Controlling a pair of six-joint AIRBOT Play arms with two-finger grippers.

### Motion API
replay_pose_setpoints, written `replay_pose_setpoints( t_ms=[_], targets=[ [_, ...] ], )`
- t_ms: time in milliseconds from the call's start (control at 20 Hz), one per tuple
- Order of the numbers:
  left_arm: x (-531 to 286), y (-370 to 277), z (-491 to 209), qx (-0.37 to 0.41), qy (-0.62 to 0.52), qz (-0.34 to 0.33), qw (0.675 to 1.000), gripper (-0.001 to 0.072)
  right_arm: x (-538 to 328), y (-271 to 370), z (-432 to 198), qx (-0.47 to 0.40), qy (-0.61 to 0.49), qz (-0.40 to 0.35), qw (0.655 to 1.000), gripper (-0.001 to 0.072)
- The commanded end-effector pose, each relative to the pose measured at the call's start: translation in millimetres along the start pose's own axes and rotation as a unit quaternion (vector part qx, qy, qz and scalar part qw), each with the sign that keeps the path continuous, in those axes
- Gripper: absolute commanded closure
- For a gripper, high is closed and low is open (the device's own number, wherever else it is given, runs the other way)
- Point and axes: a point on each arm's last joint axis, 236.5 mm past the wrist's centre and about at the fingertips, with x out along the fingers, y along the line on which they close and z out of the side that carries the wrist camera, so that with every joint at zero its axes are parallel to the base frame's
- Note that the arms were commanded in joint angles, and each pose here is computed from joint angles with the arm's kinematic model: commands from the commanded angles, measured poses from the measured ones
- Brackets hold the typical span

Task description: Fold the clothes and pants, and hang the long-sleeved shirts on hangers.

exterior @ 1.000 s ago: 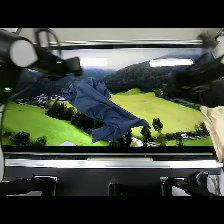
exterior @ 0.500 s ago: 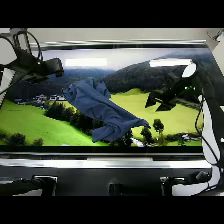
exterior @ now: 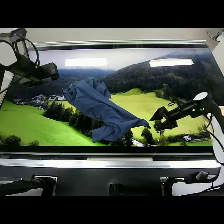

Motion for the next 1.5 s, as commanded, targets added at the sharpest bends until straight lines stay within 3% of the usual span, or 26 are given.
replay_pose_setpoints(
  t_ms=[0, 350, 400, 500, 550, 600, 650, 850, 1150, 1350, 1450],
  targets=[
    [3, 4, 1, -0.001, 0.001, 0.002, 1.0, -0.0005, 22, 1, 9, -0.01, -0.032, 0.005, 0.999, 0.0043],
    [3, 4, 2, -0.001, -0.001, 0.002, 1.0, -0.0005, 47, 2, 30, -0.019, -0.07, -0.014, 0.997, 0.0054],
    [3, 4, 2, 0.0, -0.001, 0.002, 1.0, -0.0004, 48, 3, 33, -0.021, -0.076, -0.015, 0.997, 0.0108],
    [3, 4, 2, -0.001, -0.001, 0.002, 1.0, -0.0004, 51, 5, 36, -0.026, -0.083, -0.019, 0.996, 0.0298],
    [4, 5, 2, 0.0, 0.0, 0.004, 1.0, -0.0005, 52, 6, 37, -0.029, -0.084, -0.02, 0.996, 0.0413],
    [6, 6, 3, -0.001, 0.002, 0.006, 1.0, -0.0005, 53, 7, 36, -0.031, -0.083, -0.02, 0.996, 0.0577],
    [10, 10, 4, -0.004, 0.004, 0.01, 1.0, -0.0005, 54, 9, 34, -0.032, -0.078, -0.019, 0.996, 0.0676],
    [39, 63, 15, -0.045, 0.019, 0.015, 0.999, -0.0005, 50, 17, 24, -0.049, -0.067, -0.013, 0.996, 0.0673],
    [145, 130, 21, -0.218, 0.052, -0.187, 0.957, -0.0005, 41, 28, 12, -0.066, -0.057, -0.007, 0.996, 0.0673],
    [206, 100, 11, -0.221, 0.089, -0.286, 0.928, -0.0003, 42, 30, 4, -0.068, -0.04, -0.003, 0.997, 0.0674],
    [237, 83, -6, -0.2, 0.112, -0.293, 0.928, -0.0004, 42, 30, 4, -0.068, -0.04, -0.003, 0.997, 0.0674]
  ],
)
